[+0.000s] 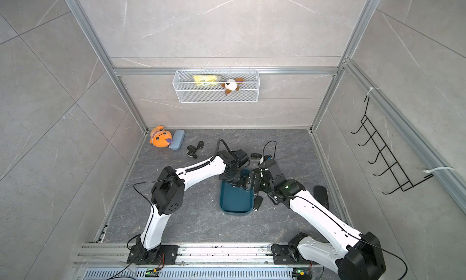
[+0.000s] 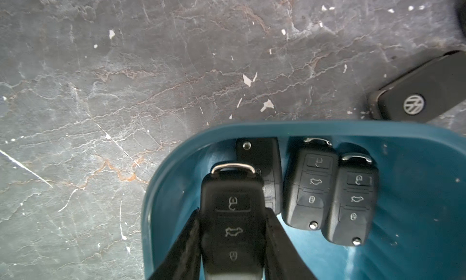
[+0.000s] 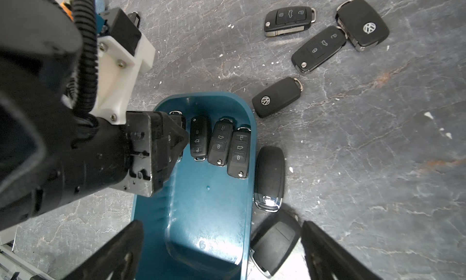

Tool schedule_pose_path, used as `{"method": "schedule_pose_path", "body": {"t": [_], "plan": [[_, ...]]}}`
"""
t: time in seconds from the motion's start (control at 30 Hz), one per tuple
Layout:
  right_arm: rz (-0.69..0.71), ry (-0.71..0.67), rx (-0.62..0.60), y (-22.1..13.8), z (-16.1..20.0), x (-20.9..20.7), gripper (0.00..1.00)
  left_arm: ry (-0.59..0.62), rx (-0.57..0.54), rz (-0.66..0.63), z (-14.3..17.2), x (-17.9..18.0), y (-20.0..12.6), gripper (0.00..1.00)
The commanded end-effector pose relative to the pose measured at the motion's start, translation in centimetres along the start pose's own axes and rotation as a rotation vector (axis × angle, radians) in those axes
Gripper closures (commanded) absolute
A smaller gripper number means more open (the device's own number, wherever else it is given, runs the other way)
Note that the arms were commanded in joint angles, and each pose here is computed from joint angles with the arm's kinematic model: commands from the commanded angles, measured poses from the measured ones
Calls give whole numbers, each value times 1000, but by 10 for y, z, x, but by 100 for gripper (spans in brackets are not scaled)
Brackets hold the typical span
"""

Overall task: Place the car key into the storage box
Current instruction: Place the car key in the storage box.

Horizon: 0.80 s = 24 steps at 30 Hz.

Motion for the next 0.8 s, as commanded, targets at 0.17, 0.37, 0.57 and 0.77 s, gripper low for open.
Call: {"method": "schedule_pose_path", "body": {"t": [0.17, 0.37, 0.57, 0.77], "plan": [[44, -8, 7, 2, 1, -7, 1, 50, 21, -86, -4, -2, 9, 69], [46, -8, 10, 4, 1, -7, 1, 50, 39, -95, -4, -3, 15, 65], [46, -9, 17, 6, 1, -7, 1, 62, 50, -103, -2, -4, 20, 58], [46, -9, 18, 7, 1, -6, 1, 62, 52, -102, -2, -4, 20, 52]]}}
Point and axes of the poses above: each gripper's point midway between its finger pads, its own y axis out along the fingers, its own x axis along the line the jaws close on, z = x × y, the point moved 10 cm from there along -y, back along the fingers, and after that the axes turned 14 degrees about y, right-handed, at the moved point
